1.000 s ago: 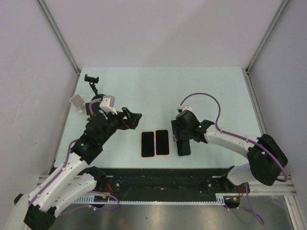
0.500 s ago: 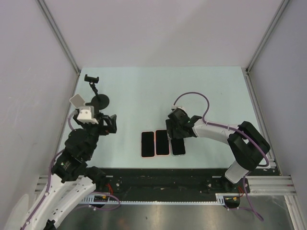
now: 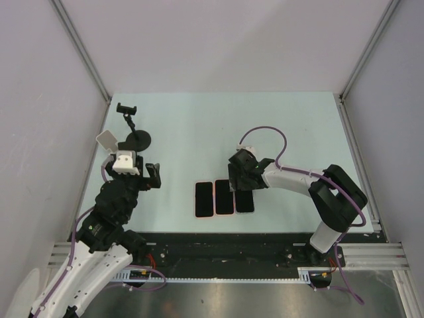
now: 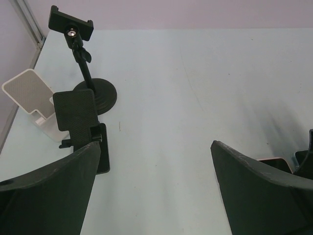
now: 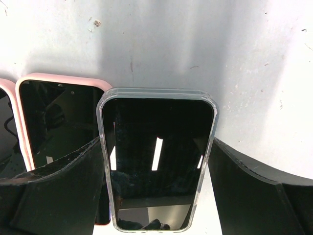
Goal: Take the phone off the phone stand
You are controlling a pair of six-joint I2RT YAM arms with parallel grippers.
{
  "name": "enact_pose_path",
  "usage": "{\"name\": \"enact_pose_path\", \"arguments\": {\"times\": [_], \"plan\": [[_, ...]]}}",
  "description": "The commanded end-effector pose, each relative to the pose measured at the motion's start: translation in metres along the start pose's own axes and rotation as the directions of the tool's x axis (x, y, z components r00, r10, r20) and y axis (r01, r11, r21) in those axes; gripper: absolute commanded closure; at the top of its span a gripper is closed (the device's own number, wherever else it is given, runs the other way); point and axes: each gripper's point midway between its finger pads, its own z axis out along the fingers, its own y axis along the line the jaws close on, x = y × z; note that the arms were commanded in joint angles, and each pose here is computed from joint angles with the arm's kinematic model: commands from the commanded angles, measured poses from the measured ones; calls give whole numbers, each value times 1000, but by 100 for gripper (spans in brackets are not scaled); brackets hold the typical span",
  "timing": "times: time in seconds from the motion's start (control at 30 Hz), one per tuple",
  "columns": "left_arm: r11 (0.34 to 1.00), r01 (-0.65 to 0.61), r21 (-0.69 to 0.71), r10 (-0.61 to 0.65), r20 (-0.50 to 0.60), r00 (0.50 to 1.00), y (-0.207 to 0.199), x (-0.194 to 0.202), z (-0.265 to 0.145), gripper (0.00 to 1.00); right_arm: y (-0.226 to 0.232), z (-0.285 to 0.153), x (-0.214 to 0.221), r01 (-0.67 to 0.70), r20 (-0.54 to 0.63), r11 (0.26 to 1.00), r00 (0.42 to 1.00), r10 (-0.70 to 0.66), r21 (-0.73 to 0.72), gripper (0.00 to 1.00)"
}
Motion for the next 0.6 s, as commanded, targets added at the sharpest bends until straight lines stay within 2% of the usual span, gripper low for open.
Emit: {"name": "enact_pose_path", "arguments": {"times": [0.0, 0.3, 0.57], "plan": [[1000, -18, -6, 18, 31, 999, 3, -8, 1, 0, -1, -4, -9, -26, 32, 999, 999, 25, 34, 52], [1000, -22, 5, 22, 24, 999, 1, -7, 2, 0, -7, -17, -12, -19, 52, 998, 999, 17, 56, 40], [1000, -27, 7, 27, 23, 999, 1, -5, 2, 0, -1, -14, -8, -18, 40, 999, 999, 17, 38, 24]]}}
